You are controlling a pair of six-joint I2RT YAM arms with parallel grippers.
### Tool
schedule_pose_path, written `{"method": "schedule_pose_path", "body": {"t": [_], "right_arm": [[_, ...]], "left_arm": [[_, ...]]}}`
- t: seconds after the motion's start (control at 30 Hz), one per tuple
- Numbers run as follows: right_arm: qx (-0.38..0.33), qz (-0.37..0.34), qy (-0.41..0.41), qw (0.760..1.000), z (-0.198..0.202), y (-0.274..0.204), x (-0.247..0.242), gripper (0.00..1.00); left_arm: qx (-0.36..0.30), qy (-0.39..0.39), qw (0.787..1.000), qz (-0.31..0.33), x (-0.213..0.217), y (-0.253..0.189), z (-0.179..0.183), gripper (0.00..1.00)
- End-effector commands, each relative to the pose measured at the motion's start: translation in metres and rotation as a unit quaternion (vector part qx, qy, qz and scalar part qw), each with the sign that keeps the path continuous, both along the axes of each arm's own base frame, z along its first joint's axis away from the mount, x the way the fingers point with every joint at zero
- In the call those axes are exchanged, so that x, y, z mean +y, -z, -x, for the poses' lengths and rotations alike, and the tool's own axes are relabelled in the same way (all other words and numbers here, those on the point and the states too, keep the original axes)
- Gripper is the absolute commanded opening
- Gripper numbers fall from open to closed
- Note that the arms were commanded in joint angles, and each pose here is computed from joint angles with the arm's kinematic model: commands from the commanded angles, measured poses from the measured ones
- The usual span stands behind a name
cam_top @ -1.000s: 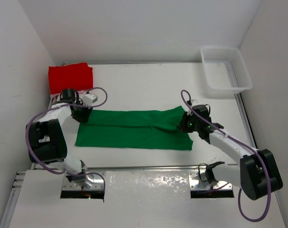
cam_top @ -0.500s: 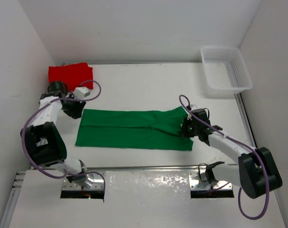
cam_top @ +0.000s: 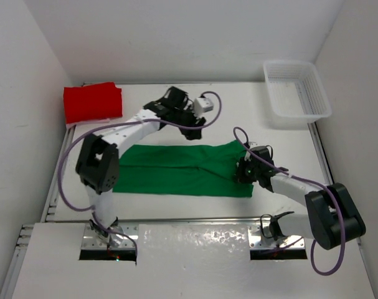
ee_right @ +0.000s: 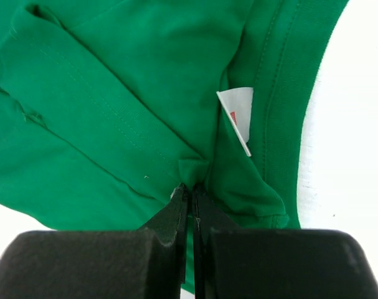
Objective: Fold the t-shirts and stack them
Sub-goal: Fold the other side of the tshirt into a rectangle
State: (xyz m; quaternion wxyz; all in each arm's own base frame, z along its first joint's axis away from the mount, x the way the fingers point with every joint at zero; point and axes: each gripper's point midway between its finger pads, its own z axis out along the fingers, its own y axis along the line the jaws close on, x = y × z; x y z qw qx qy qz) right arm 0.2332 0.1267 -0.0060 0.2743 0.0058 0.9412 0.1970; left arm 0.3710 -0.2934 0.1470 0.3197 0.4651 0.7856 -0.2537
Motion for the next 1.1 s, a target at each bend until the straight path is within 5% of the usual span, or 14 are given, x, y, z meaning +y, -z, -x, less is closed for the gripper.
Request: {"method": "schedule_pose_path", "body": {"t": [0.0,0.2,0.57,0.77,1.07], "right_arm": [[-0.022,-0.035,0.022,0.999,-0.010,-0.006,0.006,0.00],[-0.025,-0.061,0.040,0.997,-0.009,-0.006,0.008,0.00],[-0.031,-0.057,0.044,0.997,-0.006,-0.005,0.004,0.00],[-0.031,-0.058,0.043,0.997,-0.007,-0.006,0.004,0.00],[-0.034,-0.058,0.039,0.997,-0.009,-0.008,0.004,0.00]], "left_arm": [[0.065,0.014,0.997,0.038,-0.051,0.021,0.013,0.45],[0.056,0.056,0.997,0.016,-0.098,0.059,0.039,0.40],[0.066,0.049,0.995,-0.055,-0.092,0.104,0.053,0.33],[-0.002,0.012,0.997,-0.080,-0.081,0.091,0.029,0.35],[0.019,0.006,0.995,-0.096,-0.073,0.109,0.038,0.35]]}}
